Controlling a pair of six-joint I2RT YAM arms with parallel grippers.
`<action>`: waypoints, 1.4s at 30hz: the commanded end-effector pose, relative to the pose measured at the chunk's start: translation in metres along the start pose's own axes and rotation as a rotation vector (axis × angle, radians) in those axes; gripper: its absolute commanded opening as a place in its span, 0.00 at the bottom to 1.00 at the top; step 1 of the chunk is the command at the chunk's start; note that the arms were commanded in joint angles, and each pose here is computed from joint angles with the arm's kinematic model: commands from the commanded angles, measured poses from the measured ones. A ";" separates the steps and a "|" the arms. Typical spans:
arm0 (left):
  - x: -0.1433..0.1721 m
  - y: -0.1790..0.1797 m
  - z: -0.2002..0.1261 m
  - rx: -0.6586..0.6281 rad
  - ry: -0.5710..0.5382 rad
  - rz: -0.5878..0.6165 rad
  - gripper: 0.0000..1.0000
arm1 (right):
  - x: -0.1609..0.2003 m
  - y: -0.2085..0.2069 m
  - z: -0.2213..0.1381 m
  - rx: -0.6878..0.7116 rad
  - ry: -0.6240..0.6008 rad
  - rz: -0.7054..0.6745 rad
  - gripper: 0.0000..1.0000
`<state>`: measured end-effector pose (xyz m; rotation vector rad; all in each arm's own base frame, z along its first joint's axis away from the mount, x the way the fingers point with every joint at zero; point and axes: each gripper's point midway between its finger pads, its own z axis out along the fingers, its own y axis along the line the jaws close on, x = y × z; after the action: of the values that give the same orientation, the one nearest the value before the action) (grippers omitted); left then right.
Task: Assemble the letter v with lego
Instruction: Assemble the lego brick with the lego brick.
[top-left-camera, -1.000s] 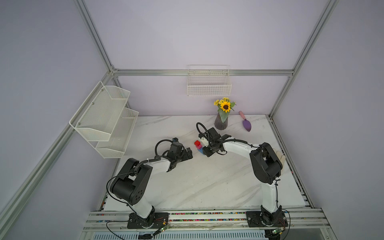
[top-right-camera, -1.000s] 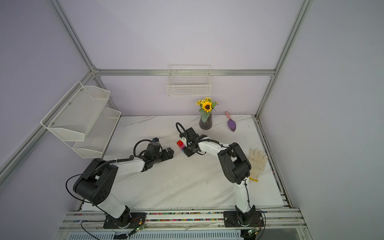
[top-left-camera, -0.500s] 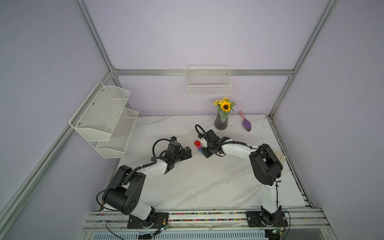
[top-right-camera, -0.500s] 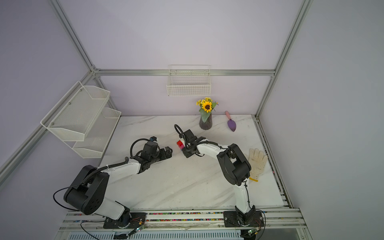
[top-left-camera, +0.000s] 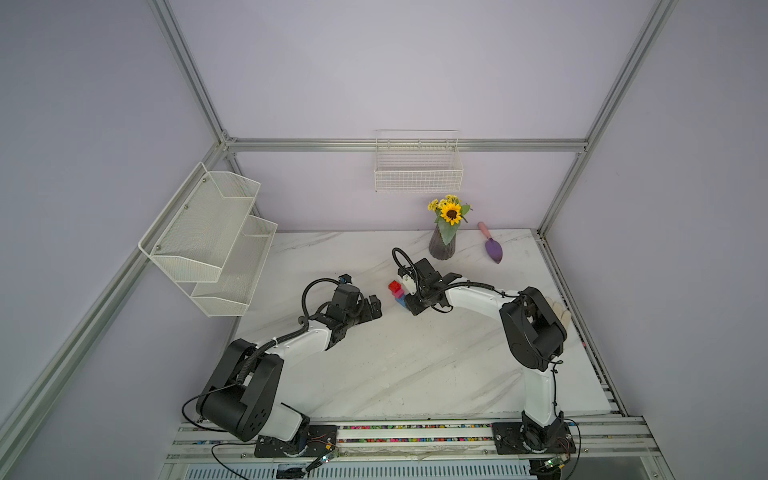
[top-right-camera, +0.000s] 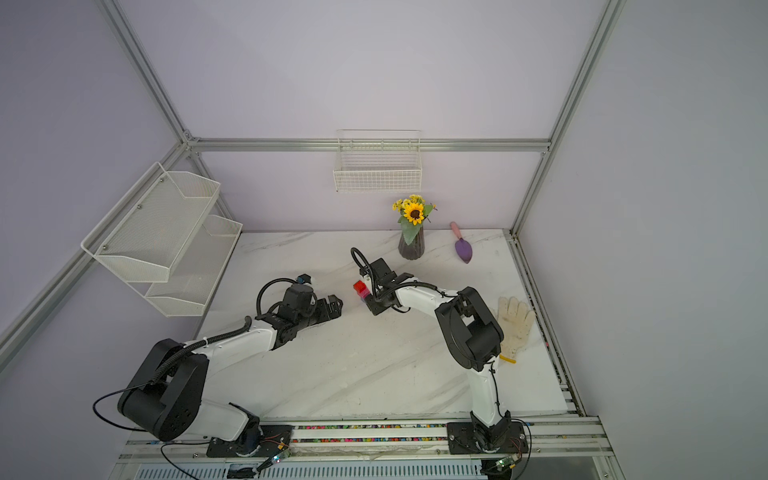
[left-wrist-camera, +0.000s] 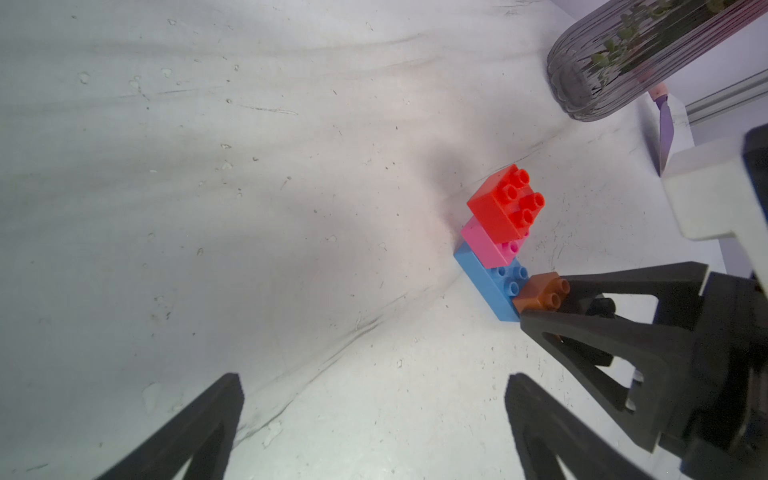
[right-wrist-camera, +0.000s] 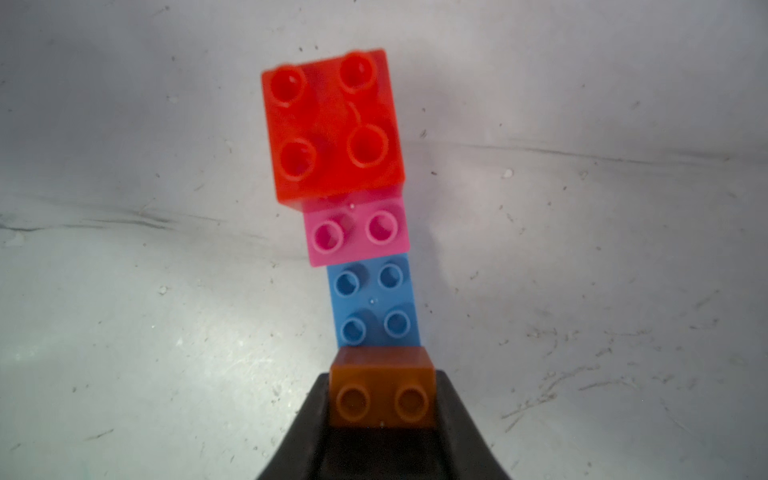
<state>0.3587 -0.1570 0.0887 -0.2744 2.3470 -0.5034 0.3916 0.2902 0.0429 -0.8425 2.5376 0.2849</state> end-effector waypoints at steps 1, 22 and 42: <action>-0.018 -0.008 -0.016 0.025 -0.054 0.008 1.00 | 0.110 0.011 0.025 -0.102 0.367 0.022 0.11; -0.024 -0.008 -0.024 0.009 -0.073 0.020 1.00 | 0.122 -0.021 0.021 0.085 0.424 0.014 0.11; -0.025 -0.007 -0.032 0.015 -0.086 0.009 1.00 | 0.123 -0.016 0.019 0.065 0.473 -0.018 0.10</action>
<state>0.3503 -0.1487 0.1102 -0.2806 2.3190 -0.4874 0.3946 0.2832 0.0427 -0.8590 2.5615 0.2242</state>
